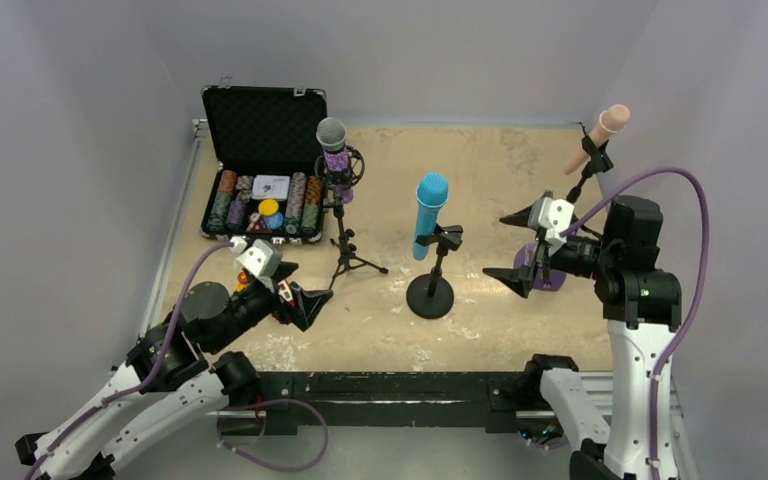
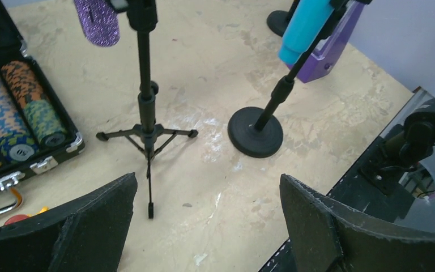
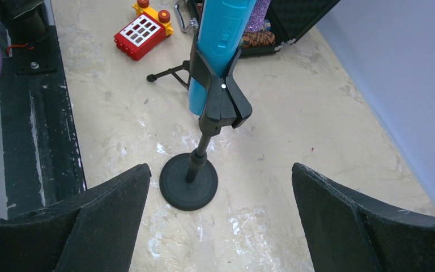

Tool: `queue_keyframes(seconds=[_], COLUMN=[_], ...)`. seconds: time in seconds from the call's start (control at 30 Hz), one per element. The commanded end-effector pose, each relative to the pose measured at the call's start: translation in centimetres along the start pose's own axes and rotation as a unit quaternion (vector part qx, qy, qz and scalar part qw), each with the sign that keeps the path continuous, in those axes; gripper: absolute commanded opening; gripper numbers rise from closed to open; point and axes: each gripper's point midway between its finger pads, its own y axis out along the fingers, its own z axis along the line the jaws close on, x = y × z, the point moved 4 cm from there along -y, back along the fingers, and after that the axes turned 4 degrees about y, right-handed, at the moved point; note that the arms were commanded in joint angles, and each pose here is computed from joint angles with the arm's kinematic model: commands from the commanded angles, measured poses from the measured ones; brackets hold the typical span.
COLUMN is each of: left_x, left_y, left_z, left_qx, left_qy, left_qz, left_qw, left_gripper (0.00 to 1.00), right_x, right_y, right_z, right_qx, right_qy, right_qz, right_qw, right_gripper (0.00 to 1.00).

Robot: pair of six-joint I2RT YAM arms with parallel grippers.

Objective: Attach the microphones to the stand

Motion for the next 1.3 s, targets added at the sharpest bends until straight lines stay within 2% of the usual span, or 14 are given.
queue_keyframes(seconds=[0.0,0.23,0.4,0.5,0.63,0.8,0.97,1.1,1.27], left_x=[-2.3,-3.2,-2.3,-0.9,1.7,2.5,2.5,1.9,0.4], left_y=[-0.4,-0.8,-1.5,-2.3,-3.6,-4.3,-2.6,-1.0,1.5], left_z=[1.6,2.6,3.2,3.9,4.3,5.7,5.6,4.8,1.2], left_qx=[0.06,0.091,0.113,0.139,0.156,0.207,0.21,0.177,0.032], left_qy=[-0.008,-0.001,0.008,0.009,-0.006,0.007,0.028,0.047,0.059], left_qz=[0.049,0.066,0.063,0.047,-0.005,-0.023,0.012,0.042,0.033], left_qw=[0.997,0.994,0.992,0.989,0.988,0.978,0.977,0.982,0.997], left_gripper=[0.99,0.99,0.99,1.0,1.0,1.0,1.0,1.0,1.0], right_x=[-0.1,-2.5,-2.9,-3.1,-2.7,-2.3,-2.8,-4.5,-7.2], right_y=[0.0,0.4,0.1,0.0,-0.4,-0.8,-0.9,-0.5,0.6], right_z=[0.1,0.4,0.6,0.4,-0.2,-0.9,-1.3,-0.6,0.0], right_qx=[-0.012,-0.031,-0.047,-0.057,-0.074,-0.088,-0.105,-0.072,0.003], right_qy=[0.019,0.088,0.094,0.106,0.117,0.128,0.123,0.082,0.049], right_qz=[-0.024,-0.026,-0.033,-0.037,-0.048,-0.058,-0.049,-0.031,-0.013], right_qw=[0.999,0.995,0.994,0.992,0.989,0.986,0.986,0.994,0.999], right_gripper=[0.99,0.99,0.99,0.99,0.99,0.99,0.99,0.99,0.98])
